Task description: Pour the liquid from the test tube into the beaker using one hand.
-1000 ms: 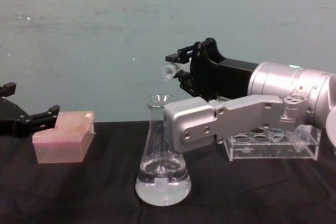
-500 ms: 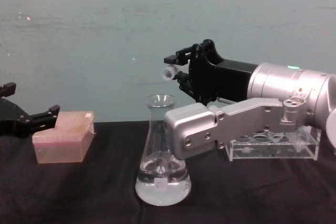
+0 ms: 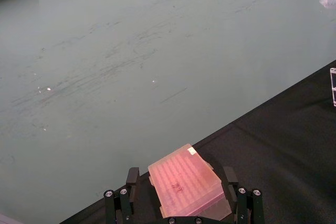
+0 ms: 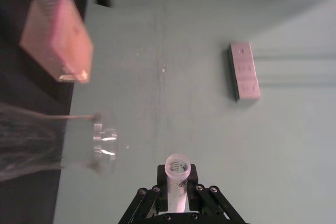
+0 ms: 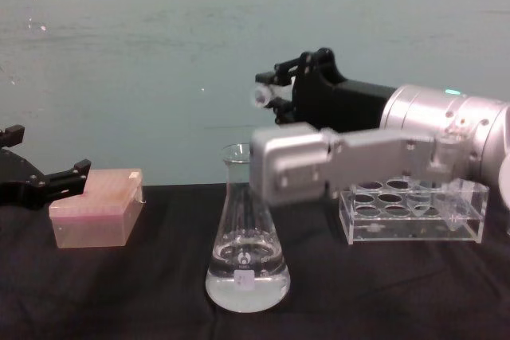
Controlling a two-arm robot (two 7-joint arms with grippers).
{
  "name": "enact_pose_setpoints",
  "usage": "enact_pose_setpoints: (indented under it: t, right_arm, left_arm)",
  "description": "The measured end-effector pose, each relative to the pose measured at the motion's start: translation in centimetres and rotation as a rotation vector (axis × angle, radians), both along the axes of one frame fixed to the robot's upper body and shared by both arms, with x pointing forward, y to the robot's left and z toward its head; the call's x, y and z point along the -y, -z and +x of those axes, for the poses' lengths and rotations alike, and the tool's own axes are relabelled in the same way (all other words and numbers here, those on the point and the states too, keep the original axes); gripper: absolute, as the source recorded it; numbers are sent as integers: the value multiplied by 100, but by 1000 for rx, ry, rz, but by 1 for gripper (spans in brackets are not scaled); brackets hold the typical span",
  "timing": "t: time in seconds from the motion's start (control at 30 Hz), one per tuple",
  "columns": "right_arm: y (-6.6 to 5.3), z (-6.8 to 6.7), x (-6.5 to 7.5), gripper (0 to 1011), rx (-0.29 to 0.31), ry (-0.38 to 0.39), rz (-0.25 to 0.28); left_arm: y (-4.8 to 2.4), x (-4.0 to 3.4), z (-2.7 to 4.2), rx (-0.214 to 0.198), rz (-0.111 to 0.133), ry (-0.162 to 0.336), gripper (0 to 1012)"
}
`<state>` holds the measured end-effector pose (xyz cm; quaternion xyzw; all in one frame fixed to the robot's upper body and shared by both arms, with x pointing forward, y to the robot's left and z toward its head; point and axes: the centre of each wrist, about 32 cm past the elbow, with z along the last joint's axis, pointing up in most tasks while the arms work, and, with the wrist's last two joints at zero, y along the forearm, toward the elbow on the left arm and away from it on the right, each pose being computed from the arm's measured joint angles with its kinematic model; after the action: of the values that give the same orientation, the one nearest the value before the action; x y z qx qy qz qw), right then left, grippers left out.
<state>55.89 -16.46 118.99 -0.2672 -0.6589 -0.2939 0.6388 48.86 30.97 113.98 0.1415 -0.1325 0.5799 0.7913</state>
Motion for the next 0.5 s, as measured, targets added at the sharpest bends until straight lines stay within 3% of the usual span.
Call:
enact_pose_setpoints:
  t: [0.13, 0.17, 0.27, 0.3, 0.43, 0.47, 0.5]
  right_arm:
    - [-48, -21, 8, 199, -101, 38, 113]
    - [-75, -22, 25, 199, -150, 56, 164]
    - [-112, -22, 53, 199, -224, 78, 234]
    - [-140, -15, 85, 199, -272, 95, 281]
    - [-192, 3, 153, 199, -355, 126, 360]
    - [-236, 25, 218, 199, -416, 147, 420]
    - [-236, 25, 218, 199, -416, 147, 420]
  left_arm:
    - [0, 0, 0, 0, 0, 0, 1000]
    - [0, 0, 0, 0, 0, 0, 1000]
    - [0, 0, 0, 0, 0, 0, 1000]
    - [0, 0, 0, 0, 0, 0, 1000]
    - [0, 0, 0, 0, 0, 0, 1000]
    - [0, 0, 0, 0, 0, 0, 1000]
    - [0, 0, 0, 0, 0, 0, 1000]
